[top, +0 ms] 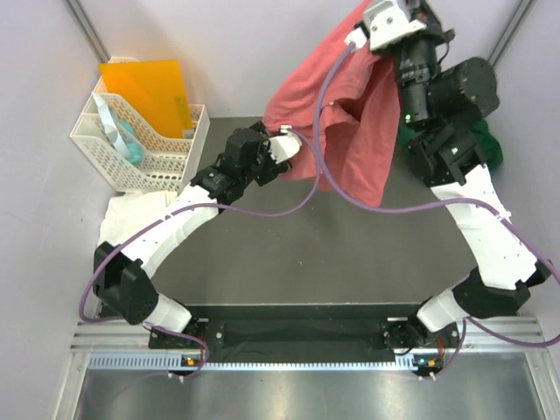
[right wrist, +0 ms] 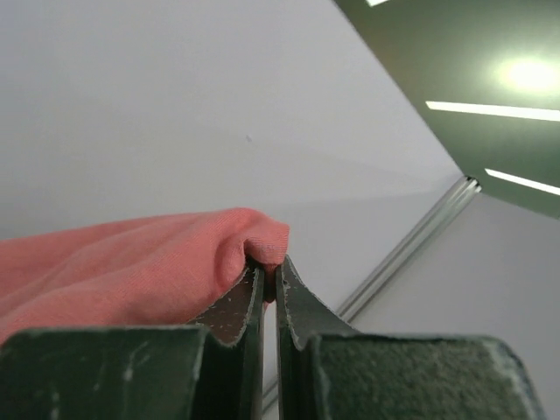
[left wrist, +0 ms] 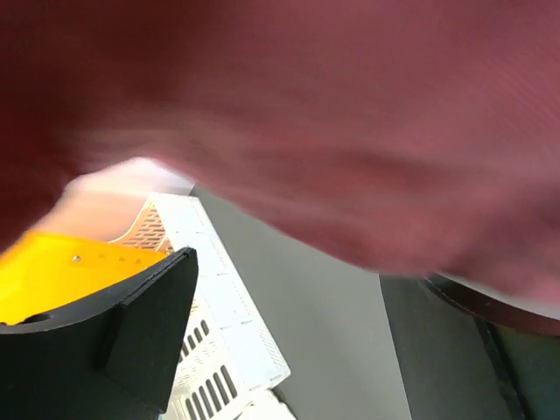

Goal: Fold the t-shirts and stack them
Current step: Move the tshirt to the center of the board

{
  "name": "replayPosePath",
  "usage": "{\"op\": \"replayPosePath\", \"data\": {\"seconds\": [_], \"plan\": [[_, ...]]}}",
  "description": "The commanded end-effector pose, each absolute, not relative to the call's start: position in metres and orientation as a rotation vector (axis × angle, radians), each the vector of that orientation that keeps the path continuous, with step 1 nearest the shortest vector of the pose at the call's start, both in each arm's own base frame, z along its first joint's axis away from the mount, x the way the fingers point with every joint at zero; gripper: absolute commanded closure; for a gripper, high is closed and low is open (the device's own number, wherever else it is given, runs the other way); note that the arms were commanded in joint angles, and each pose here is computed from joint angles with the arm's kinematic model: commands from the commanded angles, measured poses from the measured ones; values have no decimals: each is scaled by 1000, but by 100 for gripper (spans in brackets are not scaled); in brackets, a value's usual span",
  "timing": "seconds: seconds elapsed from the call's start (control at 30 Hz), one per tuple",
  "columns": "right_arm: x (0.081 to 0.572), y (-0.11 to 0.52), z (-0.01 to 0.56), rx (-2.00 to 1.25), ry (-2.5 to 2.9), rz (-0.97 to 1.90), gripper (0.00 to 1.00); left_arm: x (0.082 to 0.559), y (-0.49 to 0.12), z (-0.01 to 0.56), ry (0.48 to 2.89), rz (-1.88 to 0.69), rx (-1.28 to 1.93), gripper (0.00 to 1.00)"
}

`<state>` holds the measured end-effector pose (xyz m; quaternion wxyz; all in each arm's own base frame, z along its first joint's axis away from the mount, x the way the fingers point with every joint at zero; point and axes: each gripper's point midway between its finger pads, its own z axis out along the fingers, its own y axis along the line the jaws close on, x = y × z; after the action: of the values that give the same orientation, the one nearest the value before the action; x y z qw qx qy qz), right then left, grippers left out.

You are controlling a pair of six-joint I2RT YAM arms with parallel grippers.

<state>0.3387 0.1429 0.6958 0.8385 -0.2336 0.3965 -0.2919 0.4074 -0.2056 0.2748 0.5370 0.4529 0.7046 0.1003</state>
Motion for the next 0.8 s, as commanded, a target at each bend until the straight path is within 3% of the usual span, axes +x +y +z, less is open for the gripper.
{"op": "replayPosePath", "data": {"seconds": [0.0, 0.1, 0.17, 0.2, 0.23, 0.3, 0.33, 0.77], "plan": [[350, 137, 649, -485, 941, -640, 100, 414, -200, 295, 1614, 280, 960, 11], [373, 152, 573, -588, 1107, -580, 100, 417, -195, 291, 1601, 321, 949, 14], [385, 155, 519, -672, 1223, -555, 100, 419, -194, 287, 1604, 342, 953, 49], [389, 156, 493, -700, 1291, -530, 100, 419, -193, 286, 1607, 349, 952, 61], [394, 157, 463, -748, 1345, -535, 100, 419, -193, 285, 1608, 351, 952, 82], [397, 147, 439, -765, 1396, -565, 100, 419, -191, 288, 1607, 359, 945, 99], [400, 143, 420, -783, 1427, -588, 100, 418, -189, 290, 1604, 367, 942, 100], [440, -22, 420, -302, 1509, -1179, 100, 406, -159, 300, 1608, 492, 874, 100]]}}
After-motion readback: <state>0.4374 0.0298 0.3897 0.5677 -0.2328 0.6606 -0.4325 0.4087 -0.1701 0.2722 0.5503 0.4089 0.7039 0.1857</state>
